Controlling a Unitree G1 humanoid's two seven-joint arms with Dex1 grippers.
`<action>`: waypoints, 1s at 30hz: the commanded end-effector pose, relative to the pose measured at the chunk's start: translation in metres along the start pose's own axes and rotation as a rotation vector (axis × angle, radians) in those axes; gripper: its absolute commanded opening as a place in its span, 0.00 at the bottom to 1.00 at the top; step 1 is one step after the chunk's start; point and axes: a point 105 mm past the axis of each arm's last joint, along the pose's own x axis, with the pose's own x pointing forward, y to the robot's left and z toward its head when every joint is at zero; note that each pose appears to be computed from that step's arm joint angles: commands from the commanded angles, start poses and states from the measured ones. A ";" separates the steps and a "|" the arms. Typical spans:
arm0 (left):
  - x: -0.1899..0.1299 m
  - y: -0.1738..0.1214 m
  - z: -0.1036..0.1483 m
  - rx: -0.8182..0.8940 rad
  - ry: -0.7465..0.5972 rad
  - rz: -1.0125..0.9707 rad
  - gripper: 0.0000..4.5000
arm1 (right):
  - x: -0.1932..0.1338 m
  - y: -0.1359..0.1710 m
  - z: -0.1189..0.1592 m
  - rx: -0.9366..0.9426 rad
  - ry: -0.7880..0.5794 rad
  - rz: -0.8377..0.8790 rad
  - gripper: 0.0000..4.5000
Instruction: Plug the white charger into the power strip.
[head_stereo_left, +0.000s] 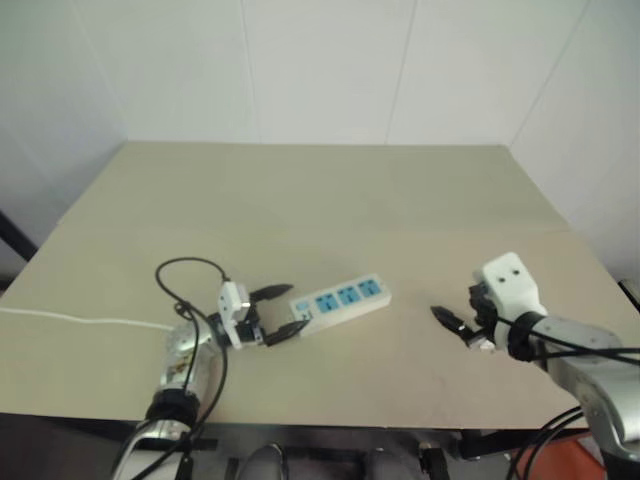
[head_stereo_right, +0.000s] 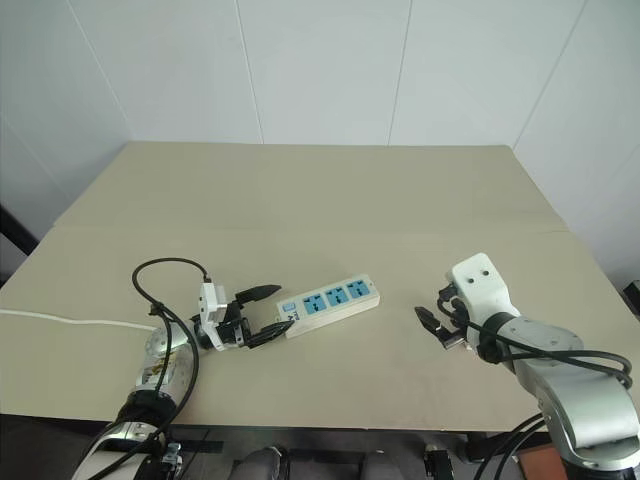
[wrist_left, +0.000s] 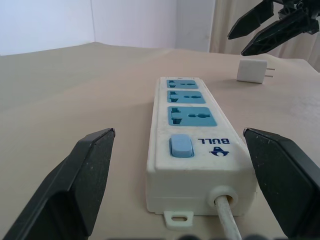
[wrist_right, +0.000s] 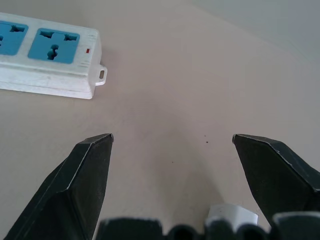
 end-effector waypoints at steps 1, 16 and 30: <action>0.001 -0.004 -0.002 0.008 0.022 -0.053 1.00 | -0.007 -0.008 0.009 -0.024 -0.030 -0.052 1.00; 0.003 -0.004 -0.020 -0.021 0.106 -0.020 1.00 | -0.007 -0.009 0.009 -0.019 -0.032 -0.061 1.00; 0.008 -0.012 -0.015 -0.007 0.087 -0.090 0.71 | -0.006 -0.012 0.012 -0.020 -0.032 -0.069 1.00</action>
